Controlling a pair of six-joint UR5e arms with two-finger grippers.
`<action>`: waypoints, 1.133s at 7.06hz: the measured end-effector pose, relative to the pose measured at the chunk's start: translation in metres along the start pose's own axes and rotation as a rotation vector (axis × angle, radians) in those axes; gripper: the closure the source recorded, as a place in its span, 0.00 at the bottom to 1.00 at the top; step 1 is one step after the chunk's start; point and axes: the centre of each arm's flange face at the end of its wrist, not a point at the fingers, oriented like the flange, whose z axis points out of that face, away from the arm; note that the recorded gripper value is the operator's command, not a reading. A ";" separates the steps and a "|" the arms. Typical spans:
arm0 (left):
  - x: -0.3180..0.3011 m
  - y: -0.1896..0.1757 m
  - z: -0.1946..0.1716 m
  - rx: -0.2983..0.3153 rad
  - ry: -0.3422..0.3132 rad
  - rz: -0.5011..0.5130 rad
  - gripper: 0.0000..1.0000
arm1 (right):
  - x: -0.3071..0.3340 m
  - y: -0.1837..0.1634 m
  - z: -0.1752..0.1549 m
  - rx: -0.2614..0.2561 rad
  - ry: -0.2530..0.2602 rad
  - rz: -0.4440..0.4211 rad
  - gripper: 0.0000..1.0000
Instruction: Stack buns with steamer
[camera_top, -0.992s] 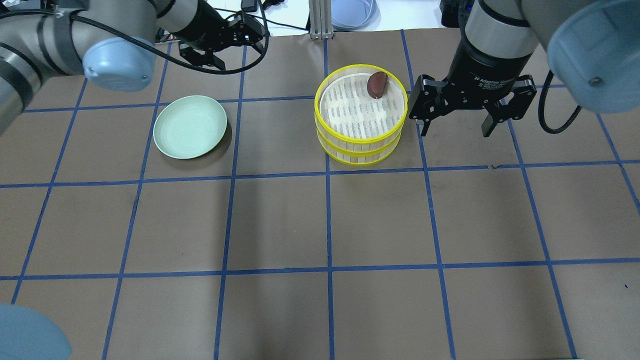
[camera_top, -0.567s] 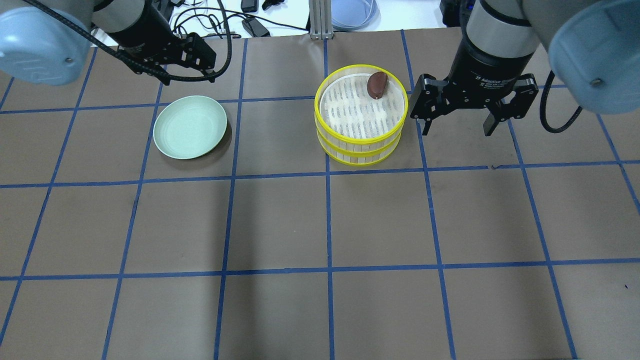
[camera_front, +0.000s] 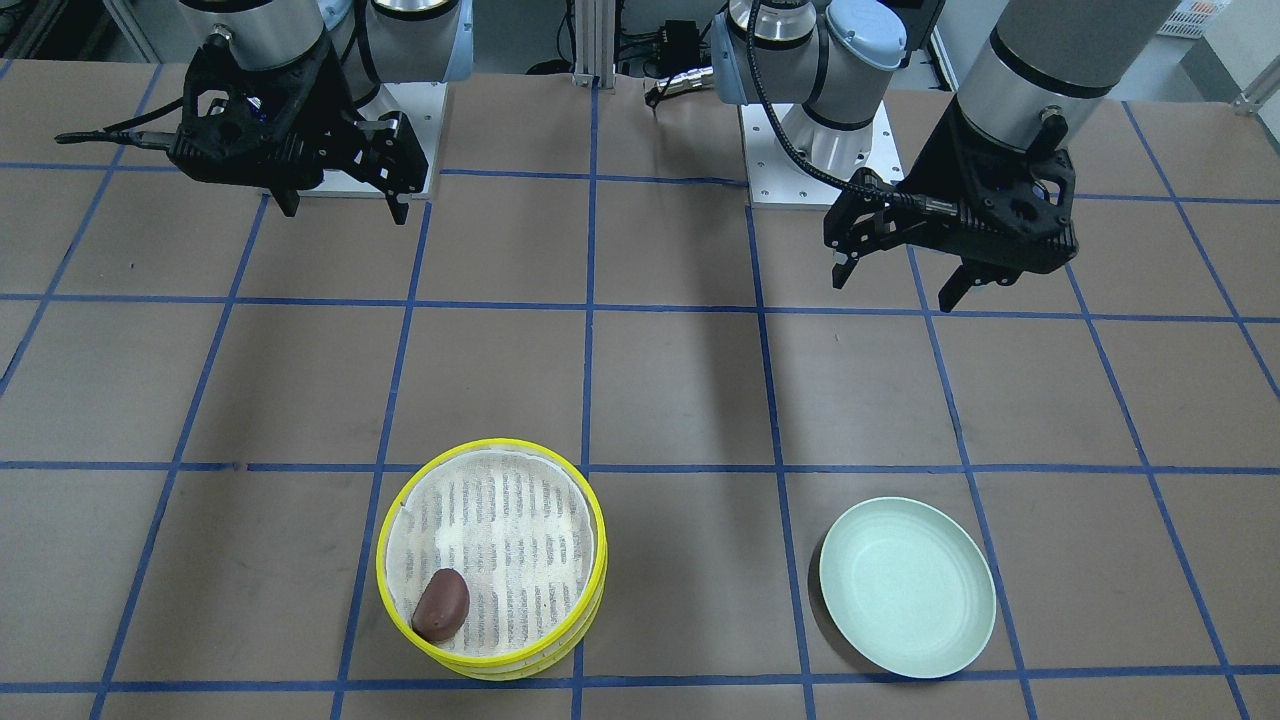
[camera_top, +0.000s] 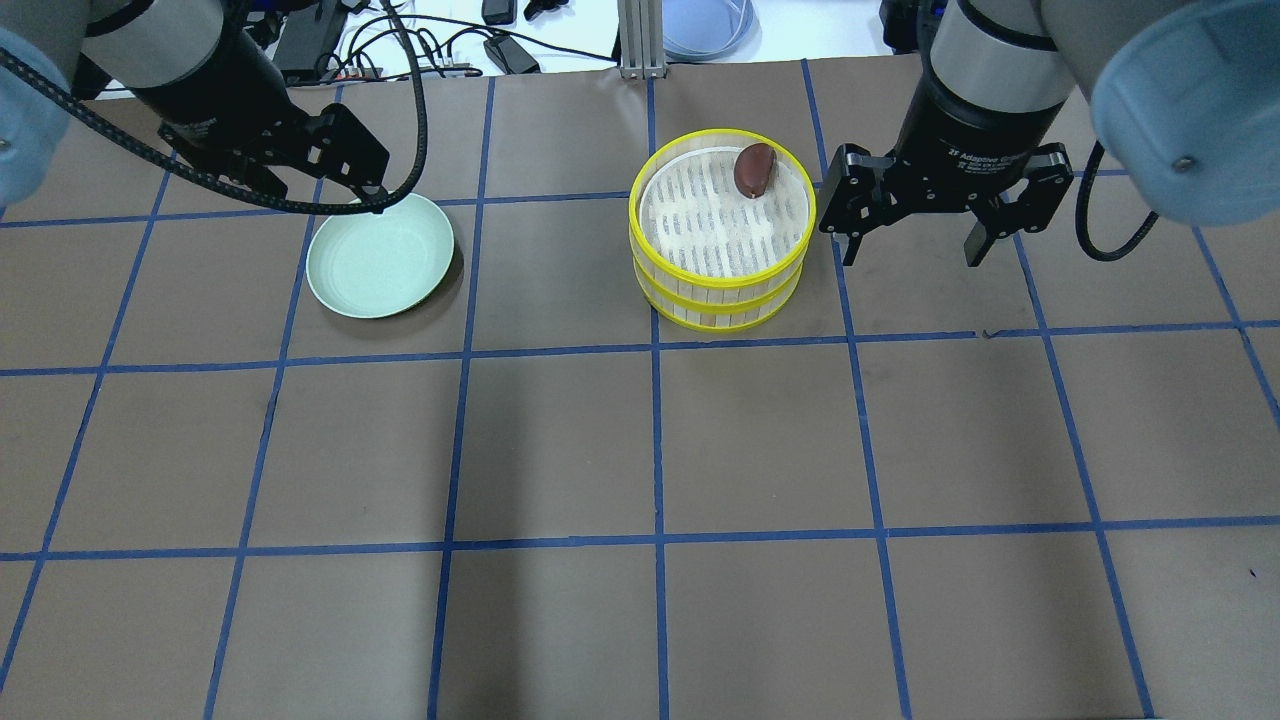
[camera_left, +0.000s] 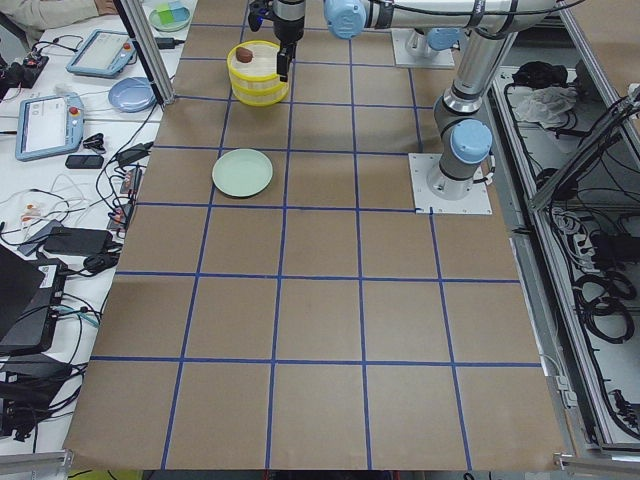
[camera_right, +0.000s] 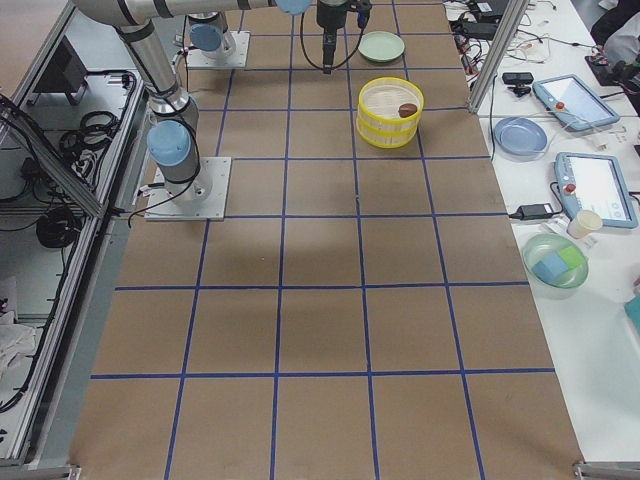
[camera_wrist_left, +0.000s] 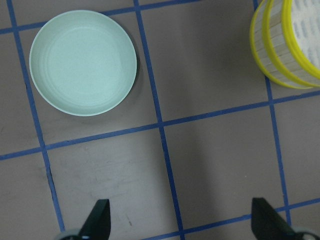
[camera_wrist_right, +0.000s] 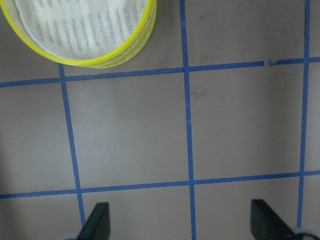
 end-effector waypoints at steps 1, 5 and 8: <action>0.000 0.012 0.006 -0.028 -0.024 0.001 0.00 | 0.000 -0.004 -0.001 0.024 -0.002 -0.003 0.00; -0.008 0.024 0.009 -0.062 -0.100 -0.015 0.00 | 0.000 -0.008 -0.004 0.059 0.000 -0.030 0.00; -0.008 0.024 0.010 -0.061 -0.100 -0.018 0.00 | 0.001 -0.010 -0.003 0.062 0.018 -0.056 0.00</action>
